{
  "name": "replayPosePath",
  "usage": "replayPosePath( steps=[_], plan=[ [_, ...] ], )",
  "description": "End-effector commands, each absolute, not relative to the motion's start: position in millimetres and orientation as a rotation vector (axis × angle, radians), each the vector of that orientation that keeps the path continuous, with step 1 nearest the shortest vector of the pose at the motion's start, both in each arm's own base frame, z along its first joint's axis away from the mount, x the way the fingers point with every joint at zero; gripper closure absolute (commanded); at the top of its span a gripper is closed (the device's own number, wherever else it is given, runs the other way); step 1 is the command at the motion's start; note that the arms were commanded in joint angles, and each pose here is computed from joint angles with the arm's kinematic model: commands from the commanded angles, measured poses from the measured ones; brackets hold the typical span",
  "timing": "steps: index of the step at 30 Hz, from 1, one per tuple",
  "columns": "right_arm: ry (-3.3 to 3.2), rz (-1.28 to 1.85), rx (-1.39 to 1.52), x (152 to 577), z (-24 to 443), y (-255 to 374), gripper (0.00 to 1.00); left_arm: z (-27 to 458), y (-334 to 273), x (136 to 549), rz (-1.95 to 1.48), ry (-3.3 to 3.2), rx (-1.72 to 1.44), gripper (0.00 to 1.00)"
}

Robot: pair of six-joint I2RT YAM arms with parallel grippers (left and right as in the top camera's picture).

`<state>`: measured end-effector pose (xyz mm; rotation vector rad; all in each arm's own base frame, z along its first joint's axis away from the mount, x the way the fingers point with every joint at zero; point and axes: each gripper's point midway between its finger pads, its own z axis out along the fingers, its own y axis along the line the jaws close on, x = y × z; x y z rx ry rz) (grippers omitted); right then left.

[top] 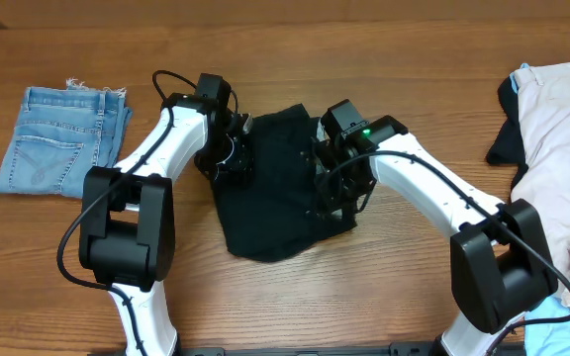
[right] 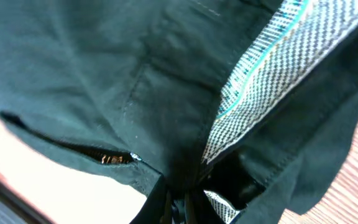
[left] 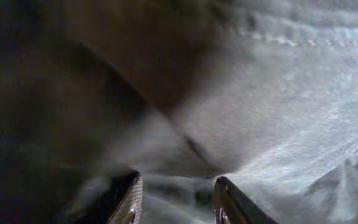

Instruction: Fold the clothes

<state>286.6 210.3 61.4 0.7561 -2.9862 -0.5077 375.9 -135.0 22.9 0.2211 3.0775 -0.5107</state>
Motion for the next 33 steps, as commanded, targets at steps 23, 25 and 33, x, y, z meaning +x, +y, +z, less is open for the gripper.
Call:
replayPosePath(
  steps=[23, 25, 33],
  plan=[
    [-3.053, -0.351, 0.358, 300, 61, 168, 0.84, 105, -216, 435, -0.763, 2.48, 0.905, 0.5],
    [-3.054, -0.352, 0.358, 300, 61, 169, 0.84, 100, -230, 441, -0.636, 2.417, 1.015, 0.46],
    [-3.051, -0.349, 0.355, 299, 61, 168, 0.84, 60, -264, 441, -0.404, 2.387, 1.188, 0.53]
  ],
)
